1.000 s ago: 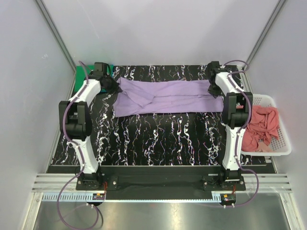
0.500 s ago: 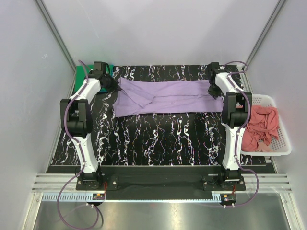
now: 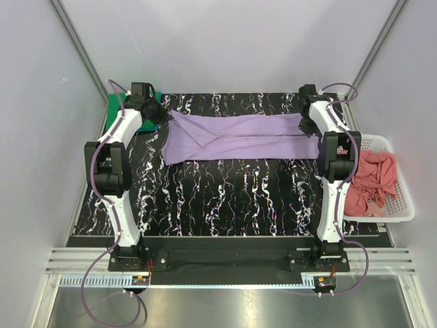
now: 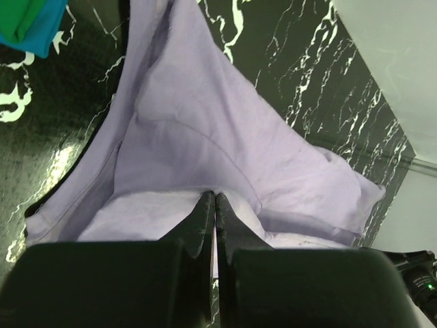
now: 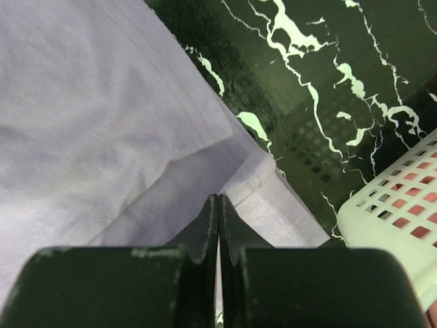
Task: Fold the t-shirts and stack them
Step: Fold the tshirt
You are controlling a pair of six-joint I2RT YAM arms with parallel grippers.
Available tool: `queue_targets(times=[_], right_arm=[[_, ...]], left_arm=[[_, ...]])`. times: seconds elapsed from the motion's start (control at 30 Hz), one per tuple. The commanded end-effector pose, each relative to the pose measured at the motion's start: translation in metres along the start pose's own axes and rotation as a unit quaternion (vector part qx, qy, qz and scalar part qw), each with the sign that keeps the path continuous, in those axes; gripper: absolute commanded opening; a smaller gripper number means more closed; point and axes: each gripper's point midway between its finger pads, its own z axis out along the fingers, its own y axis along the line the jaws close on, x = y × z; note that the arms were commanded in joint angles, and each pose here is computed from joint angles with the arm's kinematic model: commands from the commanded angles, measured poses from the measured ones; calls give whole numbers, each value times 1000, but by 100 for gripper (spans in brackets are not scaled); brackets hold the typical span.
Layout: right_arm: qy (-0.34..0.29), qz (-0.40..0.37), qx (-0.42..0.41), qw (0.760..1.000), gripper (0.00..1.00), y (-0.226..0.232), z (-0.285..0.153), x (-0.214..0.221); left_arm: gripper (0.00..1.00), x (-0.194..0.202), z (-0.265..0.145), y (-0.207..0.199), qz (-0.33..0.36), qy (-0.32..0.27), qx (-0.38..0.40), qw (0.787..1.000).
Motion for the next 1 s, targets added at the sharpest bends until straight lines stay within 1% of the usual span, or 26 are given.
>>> queue_targets(times=[0.0,0.03,0.07,0.13,0.2,0.27,0.43,0.47,0.5,0.53,0.57,0.6,0.63,0.67,0.7,0.73,0.77,0.83,0.9,0.93,0.97], right_arm=[[-32,17,9,999,0,-6,-7,-26],[-33,17,9,999,0,-6,-7,-27],[-31,18,9,999,0,-7,-4,-27],[-31,15,0,999,0,-3,-4,-29],[-25,11,-12,1000,0,3,0,-27],[-18,10,-25,999,0,10,3,-23],[-11,0,-39,999,0,19,12,-20],[-11,1,-44,999,1,21,13,-21],[-12,1,-46,999,10,22,12,-22],[-13,-3,-51,999,15,24,11,-24],[-12,-2,-58,998,19,26,9,-26],[-16,-1,-67,998,21,30,2,-31],[-19,-5,-78,997,28,32,-2,-34],[-23,-2,-100,995,32,35,-15,-40],[-22,-4,-107,994,35,35,-23,-41],[-29,2,-116,993,39,33,-37,-47],[-26,2,-120,992,41,31,-44,-46],[-21,4,-118,993,43,21,-63,-45],[-10,-2,-124,992,45,19,-73,-37],[-19,3,-131,991,45,14,-85,-42],[-11,1,-139,990,45,14,-88,-36]], left_arm=[[0,-33,-21,-39,12,-53,58,997],[0,-34,-15,-36,11,-52,53,997],[0,-39,-16,-41,13,-56,59,997],[0,-35,-4,-35,8,-38,49,998],[0,-34,1,-38,7,-27,53,998],[0,-29,9,-31,-1,-17,44,999],[0,-27,13,-17,0,-21,23,1000],[0,-26,15,-15,3,-20,19,1000],[2,-26,14,-17,6,-17,22,1000],[7,-26,14,-17,8,-15,22,1000],[16,-27,13,-18,13,-14,24,1000],[18,-28,6,-23,17,-14,27,999],[28,-29,0,-25,21,-16,27,999],[35,-31,-6,-27,31,-20,26,999],[44,-32,-22,-28,36,-23,16,999],[57,-33,-32,-31,43,-26,11,999],[60,-33,-40,-25,59,-30,-5,998],[63,-13,-62,-5,72,-13,-47,996],[63,3,-71,9,89,-7,-58,994],[61,21,-78,26,91,2,-73,993],[60,31,-76,38,91,8,-79,993]])
